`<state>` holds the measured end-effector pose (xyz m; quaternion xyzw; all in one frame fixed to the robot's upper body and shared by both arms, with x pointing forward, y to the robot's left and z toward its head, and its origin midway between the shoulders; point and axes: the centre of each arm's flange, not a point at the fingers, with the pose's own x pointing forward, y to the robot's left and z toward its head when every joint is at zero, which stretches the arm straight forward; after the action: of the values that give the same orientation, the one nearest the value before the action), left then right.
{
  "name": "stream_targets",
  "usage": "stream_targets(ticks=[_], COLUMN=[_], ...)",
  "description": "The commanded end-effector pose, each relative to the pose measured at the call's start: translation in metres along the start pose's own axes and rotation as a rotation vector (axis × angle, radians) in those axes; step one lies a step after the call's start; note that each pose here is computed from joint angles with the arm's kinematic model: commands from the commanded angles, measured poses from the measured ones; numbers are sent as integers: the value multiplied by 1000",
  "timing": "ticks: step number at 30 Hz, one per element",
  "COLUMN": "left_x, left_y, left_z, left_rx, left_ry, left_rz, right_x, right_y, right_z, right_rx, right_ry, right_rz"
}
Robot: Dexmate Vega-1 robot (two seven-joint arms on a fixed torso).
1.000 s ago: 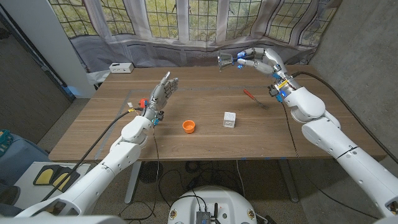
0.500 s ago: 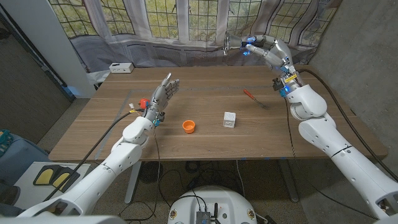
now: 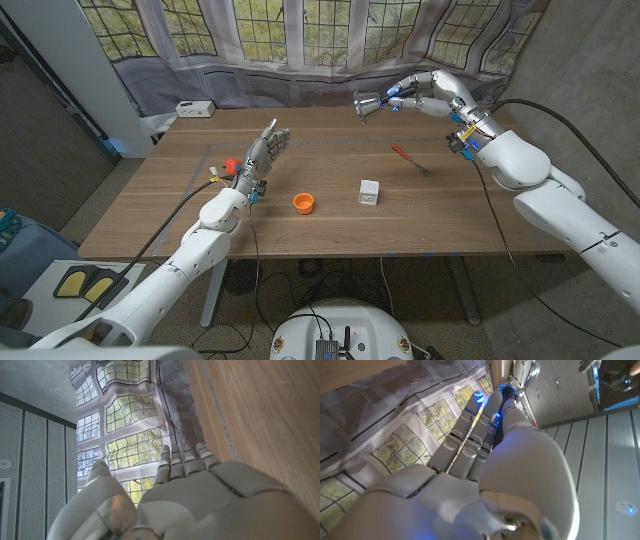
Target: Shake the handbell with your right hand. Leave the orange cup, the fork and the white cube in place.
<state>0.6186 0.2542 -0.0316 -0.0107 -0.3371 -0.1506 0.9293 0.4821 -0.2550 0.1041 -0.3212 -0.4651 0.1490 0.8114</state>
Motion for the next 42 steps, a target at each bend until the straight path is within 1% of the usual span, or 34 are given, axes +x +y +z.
stream_targets(ticks=[1,6,12,14,15,16,17,18,19,20,23,26,29,35,39,42], left_x=[2,1,2,2,2,2,2,2,2,2,3,4,5,7,8,9], left_y=[0,1,2,2,2,2,2,3,3,3,3,2,1,-1,-2,-3], left_z=[-6,-9,-10,-11,-11,-11,-12,-13,-13,-14,-15,-15,-17,-18,-18,-18], left_rx=[-13,-17,-21,-22,-23,-24,-25,-27,-27,-28,-30,-31,-33,-36,-39,-39], left_ry=[14,20,23,23,24,23,26,28,28,31,36,40,44,46,46,46], left_rz=[-6,-5,-7,-8,-10,-11,-12,-13,-13,-14,-20,-26,-31,-44,-47,-50], right_x=[-8,-11,-14,-16,-18,-18,-21,-23,-23,-26,-32,-37,-43,-52,-55,-55], right_y=[-8,-8,-10,-11,-11,-11,-12,-12,-12,-14,-21,-32,-44,-61,-70,-74], right_z=[10,9,11,12,13,13,13,14,14,14,14,15,17,25,27,29], right_rx=[-402,-594,-848,-953,-1037,-1047,-1120,-1163,-1168,-1223,-1286,-1328,-1353,-1406,-1441,-1481], right_ry=[320,463,617,666,703,717,746,766,774,800,858,912,954,1009,1043,1052], right_rz=[142,162,177,168,150,147,128,112,110,90,58,31,3,-51,-55,-51])
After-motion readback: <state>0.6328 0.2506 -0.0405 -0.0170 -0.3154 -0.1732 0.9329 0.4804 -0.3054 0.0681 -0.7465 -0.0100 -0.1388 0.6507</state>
